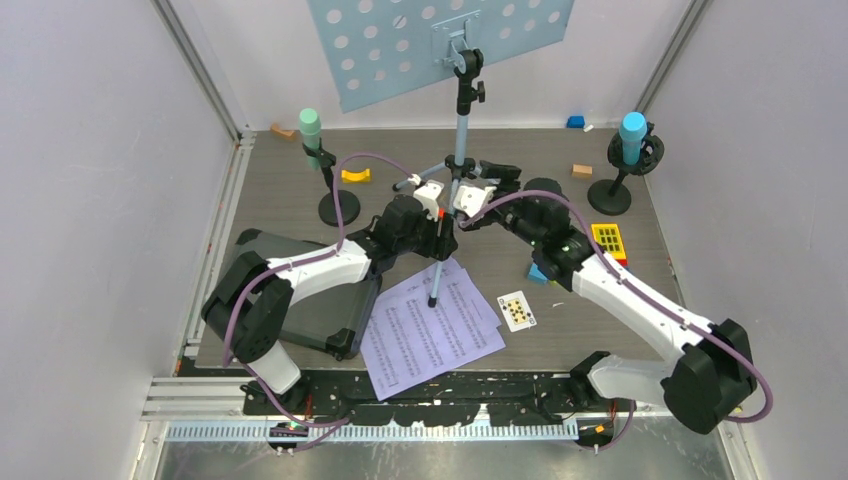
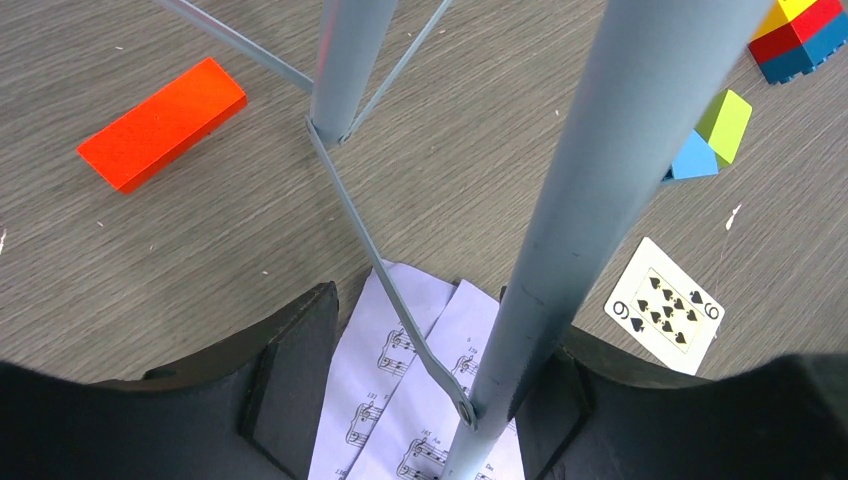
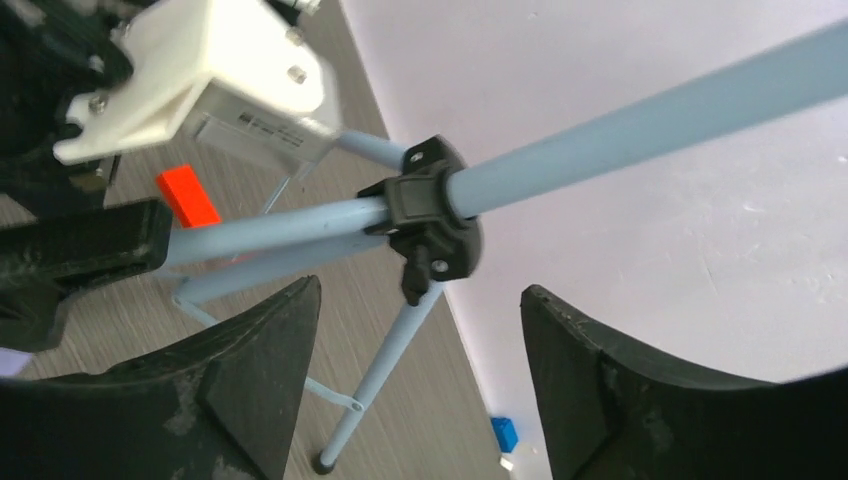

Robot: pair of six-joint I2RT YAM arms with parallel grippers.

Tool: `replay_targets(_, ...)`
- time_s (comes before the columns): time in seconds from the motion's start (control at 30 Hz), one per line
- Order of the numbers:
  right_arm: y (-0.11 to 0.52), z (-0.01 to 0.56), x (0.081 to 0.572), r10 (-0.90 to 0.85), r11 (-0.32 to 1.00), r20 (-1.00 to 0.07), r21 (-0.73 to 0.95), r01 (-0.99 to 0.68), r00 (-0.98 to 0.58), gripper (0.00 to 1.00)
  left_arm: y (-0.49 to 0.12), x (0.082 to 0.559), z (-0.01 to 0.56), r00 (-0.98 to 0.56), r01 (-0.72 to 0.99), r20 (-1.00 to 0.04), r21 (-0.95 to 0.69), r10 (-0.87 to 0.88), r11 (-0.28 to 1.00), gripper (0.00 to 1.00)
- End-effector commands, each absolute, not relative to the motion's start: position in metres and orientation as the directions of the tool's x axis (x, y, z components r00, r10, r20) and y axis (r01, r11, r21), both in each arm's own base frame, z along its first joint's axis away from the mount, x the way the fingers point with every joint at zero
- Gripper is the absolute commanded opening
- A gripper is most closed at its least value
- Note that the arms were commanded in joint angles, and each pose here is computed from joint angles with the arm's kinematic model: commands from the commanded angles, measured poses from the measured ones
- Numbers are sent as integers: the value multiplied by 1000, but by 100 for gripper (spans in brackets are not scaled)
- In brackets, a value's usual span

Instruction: Pack up the instrument practice props

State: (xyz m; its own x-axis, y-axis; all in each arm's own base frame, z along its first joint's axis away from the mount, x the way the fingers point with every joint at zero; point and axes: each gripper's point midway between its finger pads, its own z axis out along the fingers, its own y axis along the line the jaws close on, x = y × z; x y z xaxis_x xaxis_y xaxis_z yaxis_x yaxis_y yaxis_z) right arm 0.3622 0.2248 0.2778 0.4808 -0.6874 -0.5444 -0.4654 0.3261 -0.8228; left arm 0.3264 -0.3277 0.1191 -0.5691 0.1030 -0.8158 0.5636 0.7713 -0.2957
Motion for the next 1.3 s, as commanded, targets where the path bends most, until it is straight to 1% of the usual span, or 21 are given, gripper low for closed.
replay_targets(0.0,226,337,342,-476,566,-727,-684,-461,494,81,-328,336,134,-539,560,-838,-278,88,781,62)
replay_targets(0.13,212,363,338,-279,763,-867,-461,-453,412,82,-327,336,135,-537,560,-838,-271,94,783,62)
replay_targets(0.17,212,369,335,-152,813,-922,-321,-485,356,82,-327,335,135,-537,561,-838,-270,96,782,62)
replay_targets(0.2,201,371,338,-85,867,-947,-224,-445,310,81,-327,335,135,-536,562,-839,-270,96,782,62)
replay_targets(0.23,199,372,338,65,892,-971,-47,-450,231,79,-327,335,135,-537,562,-838,-270,96,782,62)
replay_targets(0.27,185,373,344,148,926,-970,68,-372,193,72,-327,334,134,-538,562,-837,-271,97,781,62)
replay_targets(0.3,171,362,349,306,923,-947,271,-273,94,70,-328,334,134,-538,563,-837,-272,97,780,61)
replay_targets(0.33,170,367,351,450,873,-892,429,-233,44,67,-328,334,133,-539,563,-836,-271,99,781,61)
replay_targets(0.37,161,341,355,451,883,-892,452,-129,-37,67,-328,333,133,-539,564,-836,-271,99,780,61)
replay_targets(0.4,161,346,356,551,828,-833,553,-92,-55,67,-328,334,134,-538,564,-837,-271,98,780,61)
replay_targets(0.43,160,334,355,572,815,-815,578,-46,-97,67,-328,334,134,-538,564,-837,-271,98,780,61)
replay_targets(0.5,167,333,353,696,709,-705,705,-26,-134,67,-328,334,135,-537,562,-838,-271,95,782,61)
replay_targets(0.53,171,331,353,782,611,-605,791,-3,-148,67,-327,334,135,-536,560,-839,-270,94,783,61)
replay_targets(0.6,182,330,352,870,465,-453,885,21,-195,66,-327,334,135,-537,559,-838,-270,94,784,62)
replay_targets(0.7,202,325,351,931,270,-244,961,61,-272,65,-328,334,135,-541,558,-836,-276,90,783,62)
replay_targets(0.73,205,325,351,951,166,-138,983,82,-276,64,-328,334,135,-541,558,-836,-277,89,782,62)
replay_targets(0.77,210,322,352,952,118,-83,988,103,-294,63,-329,333,134,-543,557,-835,-278,89,782,62)
replay_targets(0.8,213,321,353,956,18,21,991,131,-292,62,-329,333,134,-544,558,-834,-280,89,781,62)
replay_targets(0.87,219,317,355,945,-59,110,983,171,-307,60,-329,333,135,-545,557,-834,-282,87,781,62)
replay_targets(1.1,207,296,360,959,-109,170,959,261,-226,57,-329,332,138,-540,559,-837,-283,84,779,61)
replay_targets(1.27,215,288,369,939,-183,252,942,281,-234,53,-331,332,136,-547,559,-833,-289,84,777,61)
